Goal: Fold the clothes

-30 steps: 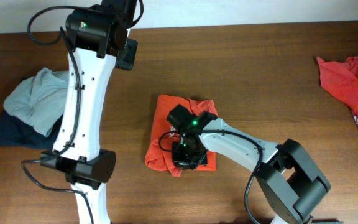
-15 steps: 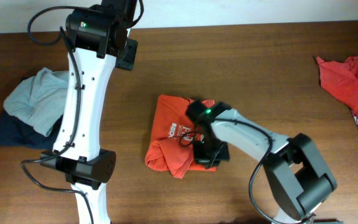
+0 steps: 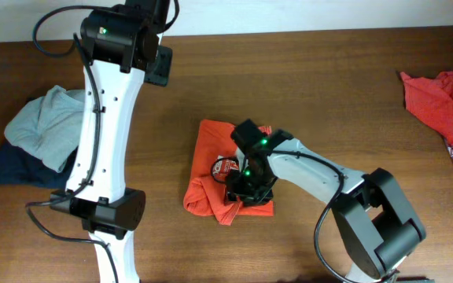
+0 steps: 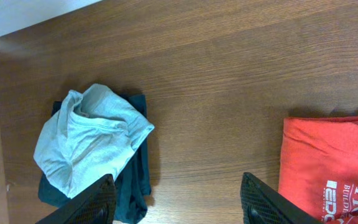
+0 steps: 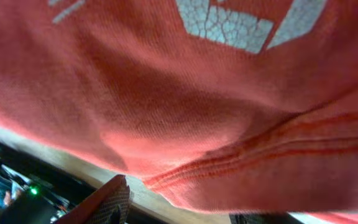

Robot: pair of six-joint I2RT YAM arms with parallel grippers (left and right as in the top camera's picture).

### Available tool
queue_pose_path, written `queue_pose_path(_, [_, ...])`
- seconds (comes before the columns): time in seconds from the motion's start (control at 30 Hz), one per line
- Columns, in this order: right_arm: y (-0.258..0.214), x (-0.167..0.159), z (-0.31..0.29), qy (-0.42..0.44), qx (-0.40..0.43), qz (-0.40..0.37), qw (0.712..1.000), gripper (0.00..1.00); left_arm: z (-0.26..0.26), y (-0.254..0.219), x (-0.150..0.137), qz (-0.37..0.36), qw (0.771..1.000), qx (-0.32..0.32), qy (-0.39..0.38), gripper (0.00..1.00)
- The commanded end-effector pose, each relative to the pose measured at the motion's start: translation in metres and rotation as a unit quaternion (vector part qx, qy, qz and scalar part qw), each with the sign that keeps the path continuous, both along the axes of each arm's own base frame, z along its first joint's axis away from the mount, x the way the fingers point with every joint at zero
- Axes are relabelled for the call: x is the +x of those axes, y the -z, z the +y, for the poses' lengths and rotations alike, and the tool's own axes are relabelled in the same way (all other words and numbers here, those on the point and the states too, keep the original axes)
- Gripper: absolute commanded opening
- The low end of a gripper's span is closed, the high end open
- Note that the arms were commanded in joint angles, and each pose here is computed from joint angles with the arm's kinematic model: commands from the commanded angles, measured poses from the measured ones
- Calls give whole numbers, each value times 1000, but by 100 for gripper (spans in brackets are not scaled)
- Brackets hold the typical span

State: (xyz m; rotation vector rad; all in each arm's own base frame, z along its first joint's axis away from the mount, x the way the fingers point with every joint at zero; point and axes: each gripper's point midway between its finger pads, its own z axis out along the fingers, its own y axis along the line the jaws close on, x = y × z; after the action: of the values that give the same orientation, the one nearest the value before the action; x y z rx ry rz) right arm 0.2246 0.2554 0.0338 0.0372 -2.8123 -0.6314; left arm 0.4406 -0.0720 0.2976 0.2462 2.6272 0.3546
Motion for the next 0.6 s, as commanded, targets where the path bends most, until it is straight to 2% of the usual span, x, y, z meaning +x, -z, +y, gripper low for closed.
queue_pose_path(0.0, [8,-10,6,31,-20,22,999,51,2,-7,-2,-10,1000,-8,-8,64])
queue_pose_path(0.1, [11,-10,11,31,-26,12,999,44,3,-7,-1,-10,1000,-8,-8,64])
queue_pose_path(0.23, [16,-3,4,30,-54,-15,998,20,2,-7,-2,-10,1000,-8,-8,65])
queue_pose_path(0.37, [17,3,-3,28,-69,-33,997,5,3,-7,-2,-9,1000,-7,-8,65])
queue_pose_path(0.43, [14,6,-5,17,-64,-43,997,4,3,-7,-2,-9,1000,-7,-8,65])
queue_pose_path(0.57, [-5,20,-54,-1,-149,-74,986,4,3,-7,-2,-9,1000,-7,-8,65])
